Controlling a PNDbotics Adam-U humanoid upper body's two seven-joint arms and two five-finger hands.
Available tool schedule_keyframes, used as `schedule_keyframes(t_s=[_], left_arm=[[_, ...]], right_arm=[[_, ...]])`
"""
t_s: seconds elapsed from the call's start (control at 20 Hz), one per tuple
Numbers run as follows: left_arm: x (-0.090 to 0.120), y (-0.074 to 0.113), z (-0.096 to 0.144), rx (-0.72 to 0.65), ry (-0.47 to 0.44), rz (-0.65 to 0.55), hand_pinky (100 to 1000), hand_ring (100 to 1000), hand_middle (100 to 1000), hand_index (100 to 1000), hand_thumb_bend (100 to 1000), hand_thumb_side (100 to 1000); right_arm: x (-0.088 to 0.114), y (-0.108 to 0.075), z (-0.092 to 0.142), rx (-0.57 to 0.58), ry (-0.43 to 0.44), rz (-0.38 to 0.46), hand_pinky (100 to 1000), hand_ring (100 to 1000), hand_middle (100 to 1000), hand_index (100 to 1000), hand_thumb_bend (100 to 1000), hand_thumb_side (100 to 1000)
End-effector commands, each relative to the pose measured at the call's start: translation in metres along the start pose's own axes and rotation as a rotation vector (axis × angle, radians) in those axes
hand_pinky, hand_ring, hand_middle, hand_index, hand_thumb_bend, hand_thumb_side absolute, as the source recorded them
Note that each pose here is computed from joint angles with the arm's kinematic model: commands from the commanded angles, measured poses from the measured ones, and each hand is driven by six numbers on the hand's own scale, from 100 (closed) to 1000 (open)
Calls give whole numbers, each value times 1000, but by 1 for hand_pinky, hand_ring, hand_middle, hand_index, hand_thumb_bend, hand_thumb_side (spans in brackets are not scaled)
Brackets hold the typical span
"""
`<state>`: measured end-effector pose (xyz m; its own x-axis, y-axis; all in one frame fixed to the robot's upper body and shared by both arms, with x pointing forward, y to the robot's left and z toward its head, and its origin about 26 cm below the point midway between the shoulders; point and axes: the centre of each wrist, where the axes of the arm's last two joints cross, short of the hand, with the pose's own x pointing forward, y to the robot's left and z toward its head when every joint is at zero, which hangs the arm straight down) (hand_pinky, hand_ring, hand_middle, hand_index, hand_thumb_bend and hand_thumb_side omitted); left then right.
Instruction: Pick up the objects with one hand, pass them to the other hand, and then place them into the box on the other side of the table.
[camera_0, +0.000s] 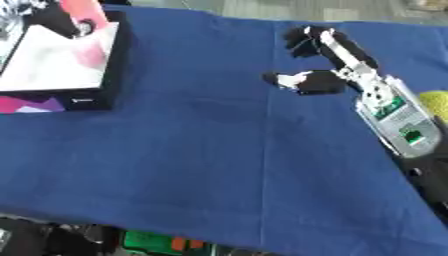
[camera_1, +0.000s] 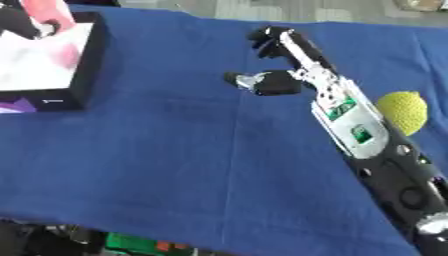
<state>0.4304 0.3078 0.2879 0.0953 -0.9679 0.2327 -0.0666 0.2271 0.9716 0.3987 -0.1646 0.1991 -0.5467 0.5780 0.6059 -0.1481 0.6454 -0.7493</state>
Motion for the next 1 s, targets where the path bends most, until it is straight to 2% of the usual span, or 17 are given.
schedule_keyframes(t_s=[0.05, 0.35, 0.65, 1.0], left_arm=[[-19, 17, -1, 48, 62, 1, 731, 549, 393, 431, 173, 129], [-41, 8, -10, 58, 158, 20, 730, 548, 393, 431, 164, 131], [-54, -4, -18, 82, 218, 41, 731, 545, 395, 430, 135, 133], [-66, -18, -26, 117, 277, 36, 730, 553, 414, 454, 149, 135]], right_arm=[[10, -17, -2, -36, -37, 18, 780, 710, 690, 806, 599, 388], [14, -19, -1, -41, -53, 15, 779, 709, 689, 805, 600, 386], [19, -20, -1, -41, -70, 12, 779, 709, 689, 805, 600, 386], [25, -21, -1, -42, -89, 9, 779, 709, 689, 807, 600, 388]])
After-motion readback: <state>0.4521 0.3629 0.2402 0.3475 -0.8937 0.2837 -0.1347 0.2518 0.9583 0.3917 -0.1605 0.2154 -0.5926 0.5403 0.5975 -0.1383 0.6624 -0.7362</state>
